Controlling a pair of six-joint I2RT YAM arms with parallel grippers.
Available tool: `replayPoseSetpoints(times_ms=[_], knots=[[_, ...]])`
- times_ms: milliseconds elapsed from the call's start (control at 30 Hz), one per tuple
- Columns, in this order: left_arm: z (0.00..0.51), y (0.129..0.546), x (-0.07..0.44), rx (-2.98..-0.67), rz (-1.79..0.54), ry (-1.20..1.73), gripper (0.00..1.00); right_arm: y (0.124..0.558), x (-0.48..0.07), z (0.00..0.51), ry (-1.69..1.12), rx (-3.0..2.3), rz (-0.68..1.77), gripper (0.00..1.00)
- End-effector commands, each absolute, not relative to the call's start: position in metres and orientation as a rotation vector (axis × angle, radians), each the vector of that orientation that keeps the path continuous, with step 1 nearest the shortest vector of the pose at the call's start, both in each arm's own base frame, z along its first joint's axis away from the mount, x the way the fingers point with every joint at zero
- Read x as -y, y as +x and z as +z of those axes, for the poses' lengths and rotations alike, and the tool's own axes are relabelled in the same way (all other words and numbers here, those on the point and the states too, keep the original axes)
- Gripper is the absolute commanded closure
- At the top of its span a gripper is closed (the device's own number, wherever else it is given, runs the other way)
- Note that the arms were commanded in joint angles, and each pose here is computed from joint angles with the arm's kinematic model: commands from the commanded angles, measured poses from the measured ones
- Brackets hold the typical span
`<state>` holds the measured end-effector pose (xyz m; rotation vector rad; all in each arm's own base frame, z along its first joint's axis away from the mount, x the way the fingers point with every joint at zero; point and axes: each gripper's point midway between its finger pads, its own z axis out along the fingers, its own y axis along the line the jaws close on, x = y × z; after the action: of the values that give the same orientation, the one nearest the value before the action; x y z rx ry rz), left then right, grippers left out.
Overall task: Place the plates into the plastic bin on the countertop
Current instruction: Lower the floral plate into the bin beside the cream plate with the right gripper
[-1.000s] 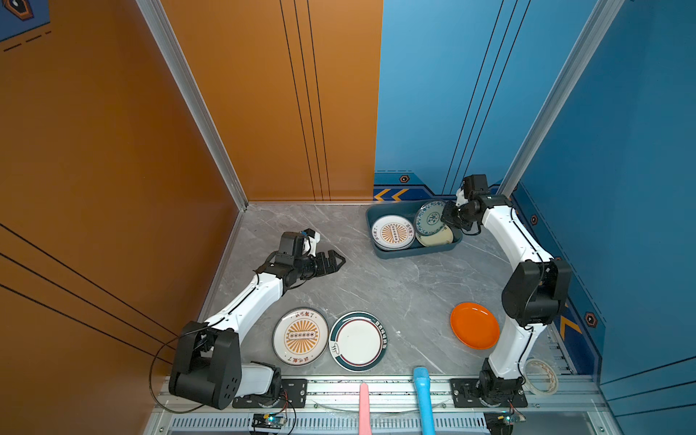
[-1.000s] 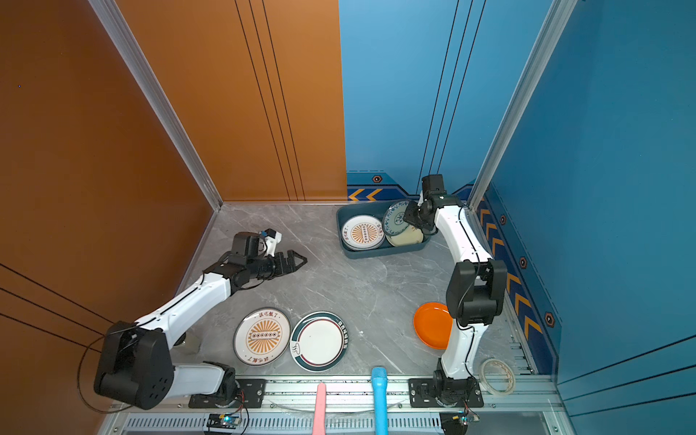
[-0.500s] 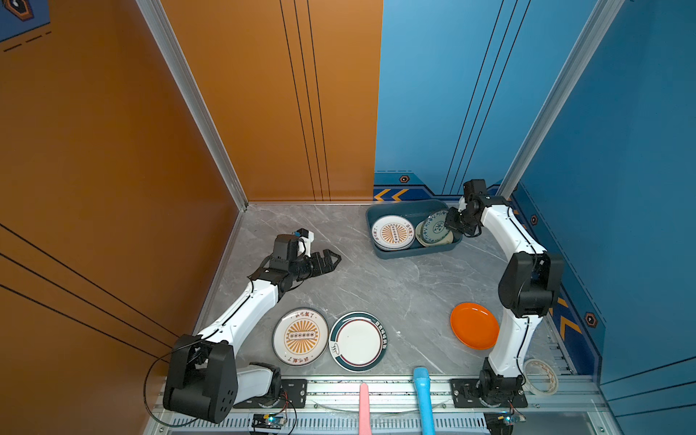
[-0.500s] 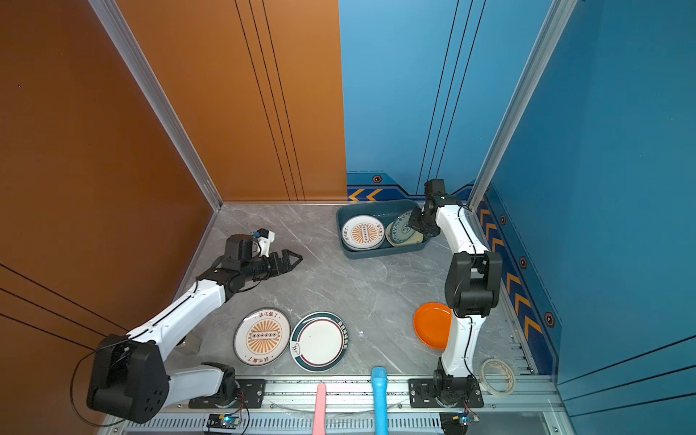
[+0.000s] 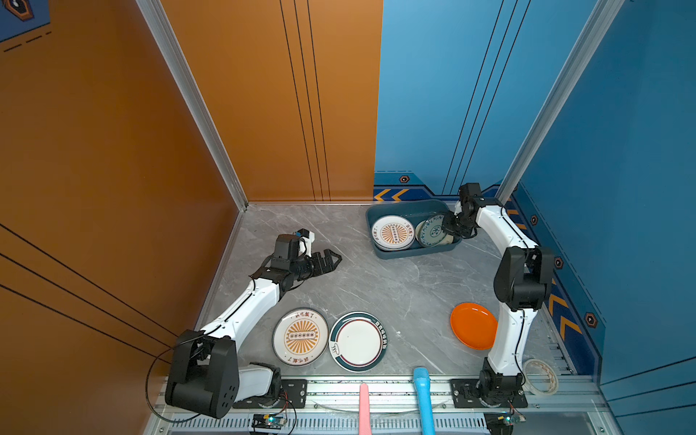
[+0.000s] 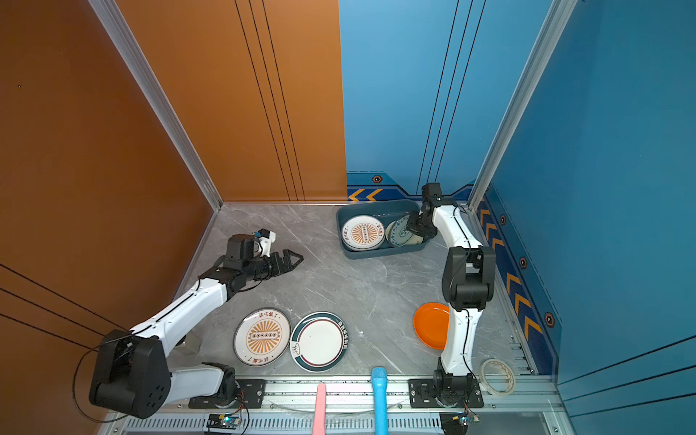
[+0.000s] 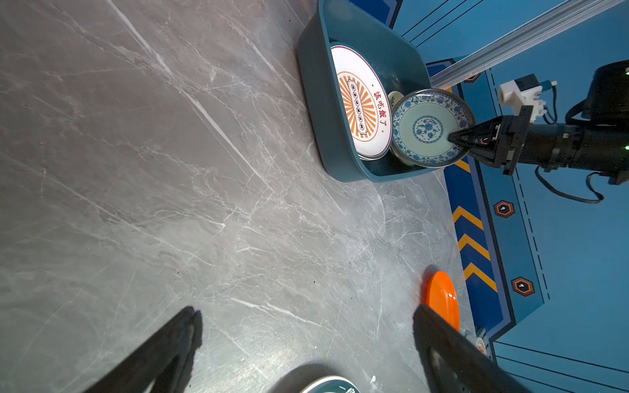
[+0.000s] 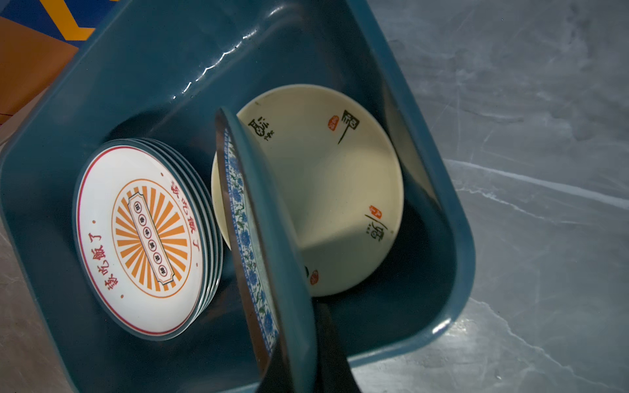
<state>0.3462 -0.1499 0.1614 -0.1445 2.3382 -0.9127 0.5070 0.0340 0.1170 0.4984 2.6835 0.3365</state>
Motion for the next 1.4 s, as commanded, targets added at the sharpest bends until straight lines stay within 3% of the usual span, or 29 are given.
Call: replayPoseSetpoints(times_ms=[0,500,900,1367], knots=[[0.164,0.346,0.150,-2.335,-0.918,-0.130,0.01,0.499,-0.032,0.098,0.498,-2.754,0.328,0.98],[0.167,0.349,0.155,-2.343,-0.919,-0.110,0.02,0.496,-0.017,0.094,0.518,-2.772,0.269,0.73],[0.171,0.344,0.159,-2.346,-0.915,-0.076,0.03,0.486,-0.004,0.093,0.512,-2.782,0.157,0.65],[0.169,0.334,0.165,-2.381,-0.912,-0.039,0.04,0.480,0.004,0.104,0.506,-2.773,0.091,0.62]])
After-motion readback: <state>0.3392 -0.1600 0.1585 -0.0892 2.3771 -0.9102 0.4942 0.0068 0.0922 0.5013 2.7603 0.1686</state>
